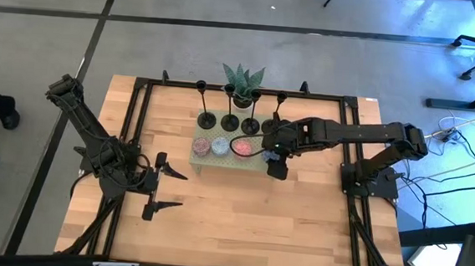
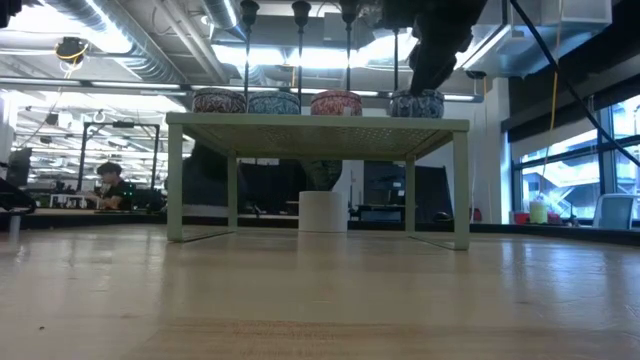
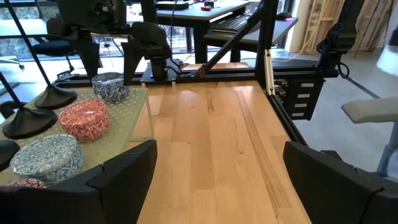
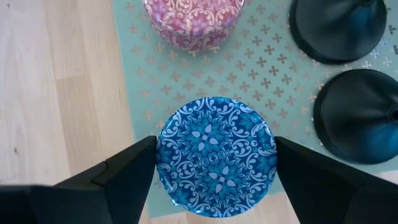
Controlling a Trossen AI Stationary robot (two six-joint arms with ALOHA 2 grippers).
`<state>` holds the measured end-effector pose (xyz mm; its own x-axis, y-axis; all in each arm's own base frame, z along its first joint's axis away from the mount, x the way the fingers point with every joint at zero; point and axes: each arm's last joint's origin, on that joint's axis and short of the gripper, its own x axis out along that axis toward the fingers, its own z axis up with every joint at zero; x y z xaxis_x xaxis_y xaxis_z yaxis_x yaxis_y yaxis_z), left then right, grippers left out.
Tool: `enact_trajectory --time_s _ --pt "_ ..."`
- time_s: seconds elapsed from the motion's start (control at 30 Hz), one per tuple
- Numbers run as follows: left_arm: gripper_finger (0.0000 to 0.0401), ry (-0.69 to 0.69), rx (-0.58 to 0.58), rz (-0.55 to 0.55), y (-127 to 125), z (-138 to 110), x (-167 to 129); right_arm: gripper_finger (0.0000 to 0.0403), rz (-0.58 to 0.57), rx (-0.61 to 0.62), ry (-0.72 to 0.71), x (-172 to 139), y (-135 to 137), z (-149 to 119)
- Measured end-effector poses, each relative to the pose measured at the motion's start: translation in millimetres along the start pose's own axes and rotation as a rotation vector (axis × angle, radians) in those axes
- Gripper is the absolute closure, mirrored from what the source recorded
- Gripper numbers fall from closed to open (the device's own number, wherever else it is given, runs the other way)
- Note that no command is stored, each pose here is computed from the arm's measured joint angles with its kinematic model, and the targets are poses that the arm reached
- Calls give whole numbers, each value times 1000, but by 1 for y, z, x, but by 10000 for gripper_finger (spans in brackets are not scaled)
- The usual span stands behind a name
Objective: Pick & Place candle stick holders
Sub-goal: Put the blue scented candle on the shelf
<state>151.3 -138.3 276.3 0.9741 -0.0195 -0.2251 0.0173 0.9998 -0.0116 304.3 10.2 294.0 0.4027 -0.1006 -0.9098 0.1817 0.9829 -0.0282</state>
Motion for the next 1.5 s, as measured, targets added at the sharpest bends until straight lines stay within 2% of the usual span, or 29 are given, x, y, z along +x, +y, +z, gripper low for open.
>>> enact_trajectory --time_s 1.5 --pt "54 2 1 -11 0 0 0 86 -15 -19 -25 0 0 2"
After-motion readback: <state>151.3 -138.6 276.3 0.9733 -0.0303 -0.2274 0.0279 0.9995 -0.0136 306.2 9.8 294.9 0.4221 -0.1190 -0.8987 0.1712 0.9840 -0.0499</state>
